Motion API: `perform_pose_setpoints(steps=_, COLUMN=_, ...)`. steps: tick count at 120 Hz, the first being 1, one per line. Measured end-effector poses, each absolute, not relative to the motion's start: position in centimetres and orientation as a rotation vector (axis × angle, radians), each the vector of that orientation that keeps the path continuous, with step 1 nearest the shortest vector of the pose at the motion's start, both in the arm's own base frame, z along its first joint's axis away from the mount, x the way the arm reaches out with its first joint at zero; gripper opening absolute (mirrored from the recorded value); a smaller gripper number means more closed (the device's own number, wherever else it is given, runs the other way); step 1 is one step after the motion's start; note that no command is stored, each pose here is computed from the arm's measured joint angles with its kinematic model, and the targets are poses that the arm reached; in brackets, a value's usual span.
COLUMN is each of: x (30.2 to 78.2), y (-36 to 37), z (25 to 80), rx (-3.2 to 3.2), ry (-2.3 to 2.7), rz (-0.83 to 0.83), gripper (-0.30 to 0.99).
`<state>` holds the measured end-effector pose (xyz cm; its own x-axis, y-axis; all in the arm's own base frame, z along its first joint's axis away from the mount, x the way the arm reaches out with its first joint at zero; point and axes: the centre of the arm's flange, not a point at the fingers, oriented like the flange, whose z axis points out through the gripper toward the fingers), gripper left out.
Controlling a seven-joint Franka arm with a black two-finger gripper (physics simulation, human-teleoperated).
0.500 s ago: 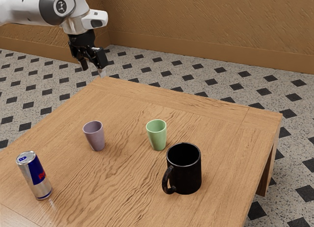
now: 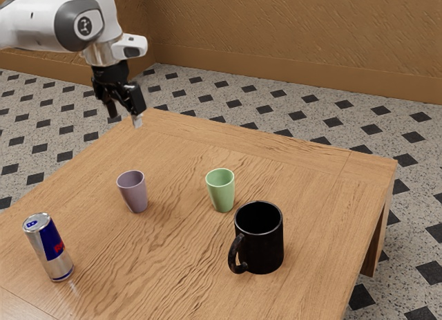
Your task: Place the left cup onto the right cup
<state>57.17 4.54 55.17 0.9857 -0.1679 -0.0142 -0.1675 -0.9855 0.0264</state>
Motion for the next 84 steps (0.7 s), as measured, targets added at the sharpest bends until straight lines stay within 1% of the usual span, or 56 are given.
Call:
perform_pose_setpoints(steps=7, x=56.5, y=5.8, z=53.4, rx=3.104, ry=-0.225, rz=-0.057, gripper=0.69)
perform_pose_setpoints(steps=31, x=56.2, y=10.0, z=47.1, rx=3.113, ry=-0.096, rz=-0.084, gripper=0.69)
perform_pose_setpoints(steps=44, x=57.3, y=9.3, z=44.5, rx=3.125, ry=-0.104, rz=-0.075, gripper=0.69)
perform_pose_setpoints(steps=55, x=58.3, y=7.9, z=43.0, rx=3.133, ry=-0.131, rz=-0.059, gripper=0.69)
perform_pose_setpoints(steps=71, x=59.0, y=8.0, z=41.3, rx=3.143, ry=-0.115, rz=-0.04, gripper=0.69)
perform_pose_setpoints(steps=84, x=59.6, y=8.1, z=38.8, rx=3.151, ry=-0.103, rz=-0.065, gripper=0.69)
